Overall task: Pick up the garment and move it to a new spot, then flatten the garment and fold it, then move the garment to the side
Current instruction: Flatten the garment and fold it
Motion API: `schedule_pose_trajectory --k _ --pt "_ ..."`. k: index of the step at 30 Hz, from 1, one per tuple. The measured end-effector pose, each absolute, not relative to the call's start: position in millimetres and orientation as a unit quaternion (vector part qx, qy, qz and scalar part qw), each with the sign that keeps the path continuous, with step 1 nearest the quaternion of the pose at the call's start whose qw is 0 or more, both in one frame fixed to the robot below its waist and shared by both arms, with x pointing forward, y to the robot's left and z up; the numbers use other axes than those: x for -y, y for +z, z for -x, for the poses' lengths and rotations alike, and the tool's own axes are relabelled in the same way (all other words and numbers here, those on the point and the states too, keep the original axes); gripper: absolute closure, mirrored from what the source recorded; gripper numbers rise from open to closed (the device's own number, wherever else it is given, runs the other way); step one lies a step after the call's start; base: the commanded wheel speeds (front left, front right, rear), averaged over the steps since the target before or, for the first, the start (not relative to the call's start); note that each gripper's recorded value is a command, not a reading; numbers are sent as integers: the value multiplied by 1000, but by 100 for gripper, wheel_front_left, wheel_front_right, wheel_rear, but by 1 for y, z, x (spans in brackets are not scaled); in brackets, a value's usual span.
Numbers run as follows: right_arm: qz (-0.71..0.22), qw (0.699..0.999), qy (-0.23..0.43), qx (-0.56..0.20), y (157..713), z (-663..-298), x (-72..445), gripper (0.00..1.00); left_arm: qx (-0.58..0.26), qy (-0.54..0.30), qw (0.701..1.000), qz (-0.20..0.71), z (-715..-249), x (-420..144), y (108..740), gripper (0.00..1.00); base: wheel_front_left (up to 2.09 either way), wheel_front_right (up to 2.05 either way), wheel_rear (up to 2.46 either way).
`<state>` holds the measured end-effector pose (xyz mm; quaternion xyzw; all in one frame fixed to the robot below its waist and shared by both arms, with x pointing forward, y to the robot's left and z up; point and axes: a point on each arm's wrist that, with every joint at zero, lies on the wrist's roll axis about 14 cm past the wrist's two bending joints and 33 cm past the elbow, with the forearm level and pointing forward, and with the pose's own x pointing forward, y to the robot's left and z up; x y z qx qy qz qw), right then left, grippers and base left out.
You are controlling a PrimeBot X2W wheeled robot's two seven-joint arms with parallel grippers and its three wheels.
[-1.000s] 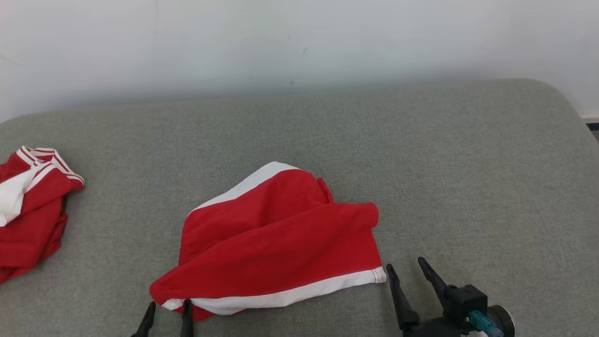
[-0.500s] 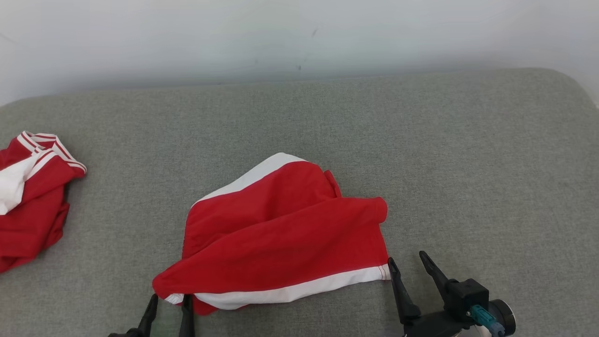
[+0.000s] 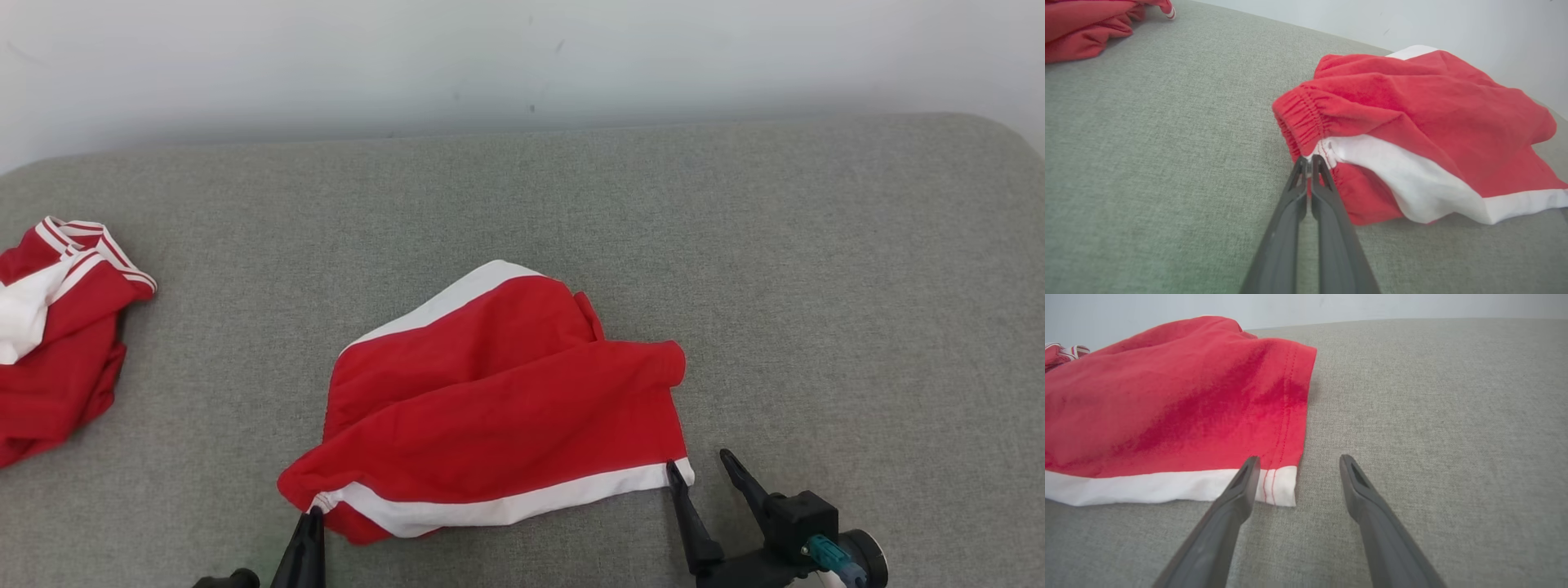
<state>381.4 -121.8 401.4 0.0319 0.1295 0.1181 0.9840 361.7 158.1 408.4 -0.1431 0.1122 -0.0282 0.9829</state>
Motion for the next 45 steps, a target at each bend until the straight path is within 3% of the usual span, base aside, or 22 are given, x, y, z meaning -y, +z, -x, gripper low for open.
schedule_pose_trajectory --k 20,21,22,23,24,25,36,45 --pt "-39 980 113 -160 384 -378 124 0 -114 -50 980 155 -363 -143 409 100 0 0 0" --pt "-40 980 114 -160 383 -378 123 9 -114 -51 980 155 -363 -142 409 100 0 0 0" --pt "-41 979 115 -160 383 -379 122 42 -114 -51 980 155 -363 -142 409 100 0 0 0" --pt "-41 979 117 -160 384 -380 121 63 -113 -51 980 155 -363 -142 409 100 0 0 0" --pt "-41 979 120 -160 384 -380 119 75 -112 -50 980 155 -363 -143 410 100 0 0 0" --pt "-41 979 122 -159 384 -381 117 100 -110 -51 980 155 -364 -143 411 100 0 0 0" --pt "-57 986 119 -102 419 -390 118 100 -69 -66 986 139 -369 -139 437 100 0 0 0" --pt "-71 989 108 74 537 -420 134 100 77 -110 989 70 -386 -153 535 100 0 0 0"
